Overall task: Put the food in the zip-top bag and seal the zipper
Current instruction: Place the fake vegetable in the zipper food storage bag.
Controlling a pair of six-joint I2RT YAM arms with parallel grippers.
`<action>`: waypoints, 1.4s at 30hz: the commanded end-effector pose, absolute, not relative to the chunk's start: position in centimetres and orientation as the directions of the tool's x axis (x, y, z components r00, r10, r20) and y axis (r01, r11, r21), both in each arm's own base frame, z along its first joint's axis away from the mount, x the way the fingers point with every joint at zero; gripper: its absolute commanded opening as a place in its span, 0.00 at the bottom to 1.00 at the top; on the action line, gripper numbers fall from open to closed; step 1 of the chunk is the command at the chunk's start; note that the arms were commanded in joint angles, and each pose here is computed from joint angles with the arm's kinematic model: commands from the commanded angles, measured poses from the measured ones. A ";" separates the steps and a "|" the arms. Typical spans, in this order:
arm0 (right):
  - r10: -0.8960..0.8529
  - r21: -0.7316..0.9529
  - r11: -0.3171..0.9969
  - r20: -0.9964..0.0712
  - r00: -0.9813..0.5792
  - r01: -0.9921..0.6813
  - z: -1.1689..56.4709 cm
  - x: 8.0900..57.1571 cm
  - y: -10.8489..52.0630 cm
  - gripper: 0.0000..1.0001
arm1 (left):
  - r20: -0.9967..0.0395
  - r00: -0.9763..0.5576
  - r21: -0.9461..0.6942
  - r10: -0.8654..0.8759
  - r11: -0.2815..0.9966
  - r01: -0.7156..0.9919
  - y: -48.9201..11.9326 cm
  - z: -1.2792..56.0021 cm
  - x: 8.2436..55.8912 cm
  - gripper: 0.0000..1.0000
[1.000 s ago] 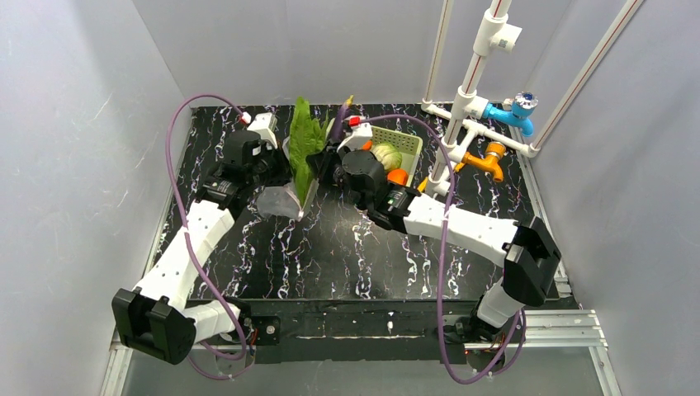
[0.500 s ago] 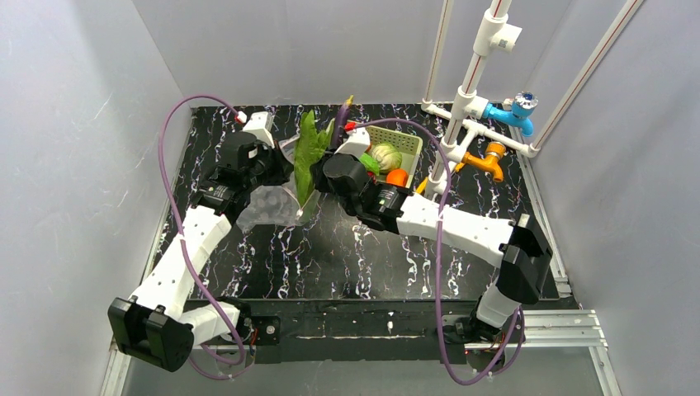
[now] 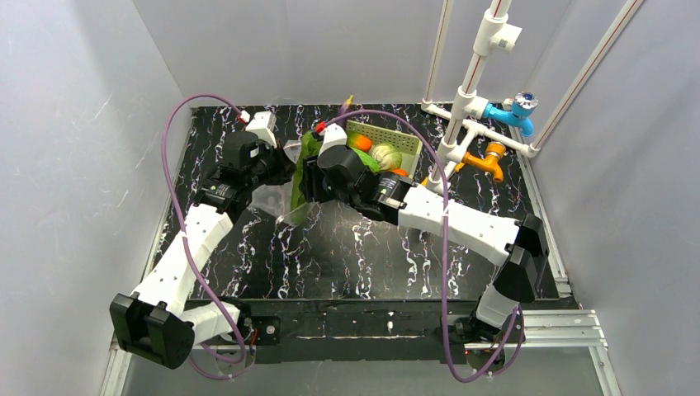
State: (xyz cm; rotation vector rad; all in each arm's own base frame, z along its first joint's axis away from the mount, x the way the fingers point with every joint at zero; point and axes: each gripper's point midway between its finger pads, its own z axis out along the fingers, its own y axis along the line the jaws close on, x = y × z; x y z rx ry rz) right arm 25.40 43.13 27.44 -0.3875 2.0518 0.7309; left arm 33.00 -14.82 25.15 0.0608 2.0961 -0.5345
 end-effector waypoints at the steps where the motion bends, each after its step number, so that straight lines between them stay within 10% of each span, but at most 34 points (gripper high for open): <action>1: -0.010 0.382 0.730 -0.823 -0.568 -0.567 30.4 23.7 41.9 0.49 | -0.845 -0.504 -0.360 -0.179 0.887 0.290 -15.2 27.2 33.0 0.00; 24: 0.133 0.502 0.722 -0.775 -0.618 -0.475 34.6 23.9 34.4 0.86 | -0.853 -0.497 -0.340 -0.160 0.893 0.296 -15.1 26.8 33.2 0.00; 42: 0.304 0.582 0.706 -0.764 -0.569 -0.404 29.0 26.3 33.0 0.35 | -0.854 -0.495 -0.345 -0.162 0.888 0.305 -15.2 27.2 32.9 0.00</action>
